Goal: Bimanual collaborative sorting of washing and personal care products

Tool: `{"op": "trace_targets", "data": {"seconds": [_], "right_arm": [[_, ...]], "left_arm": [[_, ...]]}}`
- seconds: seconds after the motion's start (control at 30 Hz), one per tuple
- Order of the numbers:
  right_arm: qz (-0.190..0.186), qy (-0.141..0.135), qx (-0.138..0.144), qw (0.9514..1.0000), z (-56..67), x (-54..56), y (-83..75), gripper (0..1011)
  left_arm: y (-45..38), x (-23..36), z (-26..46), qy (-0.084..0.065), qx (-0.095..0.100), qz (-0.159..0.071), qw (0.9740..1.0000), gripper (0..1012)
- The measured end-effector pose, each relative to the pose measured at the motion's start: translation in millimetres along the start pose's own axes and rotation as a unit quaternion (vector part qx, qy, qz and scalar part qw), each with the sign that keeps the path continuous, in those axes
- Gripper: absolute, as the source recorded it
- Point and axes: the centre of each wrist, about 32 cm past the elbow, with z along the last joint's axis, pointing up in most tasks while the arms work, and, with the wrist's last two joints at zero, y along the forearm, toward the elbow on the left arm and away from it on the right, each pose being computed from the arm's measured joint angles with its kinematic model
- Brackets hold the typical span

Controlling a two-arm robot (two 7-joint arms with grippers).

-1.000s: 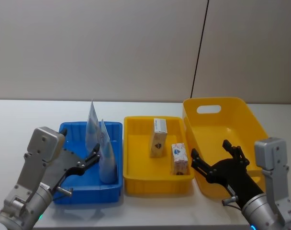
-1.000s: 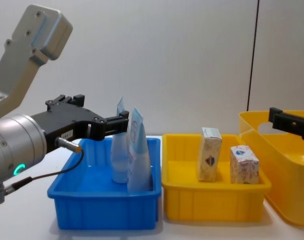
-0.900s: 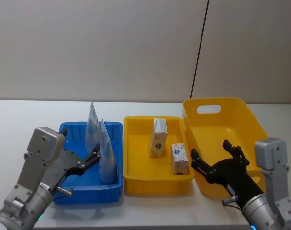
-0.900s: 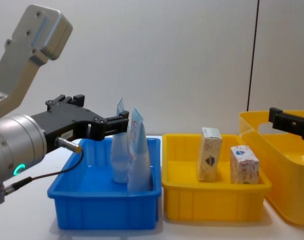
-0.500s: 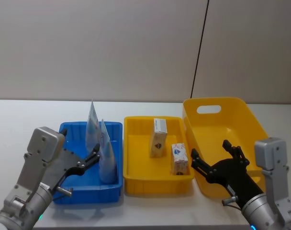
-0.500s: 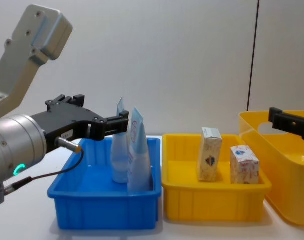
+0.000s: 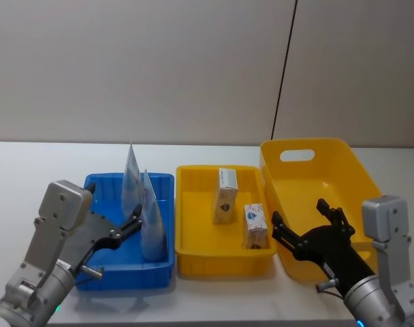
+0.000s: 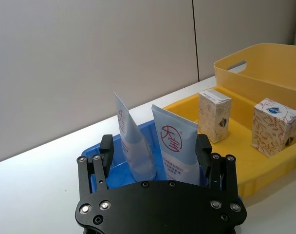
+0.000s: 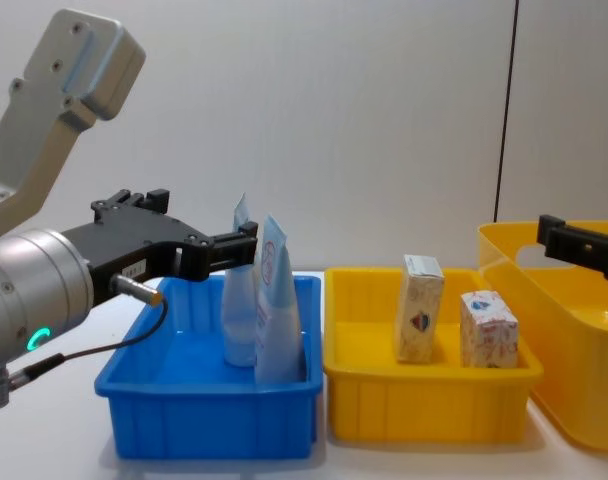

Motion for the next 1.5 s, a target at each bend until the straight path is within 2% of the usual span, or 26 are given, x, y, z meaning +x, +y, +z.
{"op": "trace_targets", "data": {"seconds": [0.97, 1.1, 1.27, 1.33, 1.43, 1.5], "right_arm": [[0.000, 0.000, 0.000, 1.0000, 0.0, 0.0, 0.0, 1003], [0.000, 0.000, 0.000, 1.0000, 0.0, 0.0, 0.0, 1003], [0.000, 0.000, 0.000, 1.0000, 0.0, 0.0, 0.0, 1003], [0.000, 0.000, 0.000, 1.0000, 0.0, 0.0, 0.0, 1003], [0.000, 0.000, 0.000, 1.0000, 0.0, 0.0, 0.0, 1003], [0.000, 0.000, 0.000, 1.0000, 0.0, 0.0, 0.0, 1003]], "left_arm": [[0.1, -0.2, -0.2, 0.003, 0.000, -0.003, 1.0000, 1001], [0.9, -0.3, -1.3, 0.013, 0.002, -0.008, 0.9999, 1001], [4.5, -1.0, -4.4, 0.041, 0.008, -0.019, 0.9990, 1001], [5.0, -1.1, -4.7, 0.043, 0.008, -0.020, 0.9988, 1001], [6.9, -2.0, -6.5, 0.064, 0.012, -0.028, 0.9975, 1001], [7.2, -2.9, -7.0, 0.072, 0.012, -0.031, 0.9969, 1001]]}}
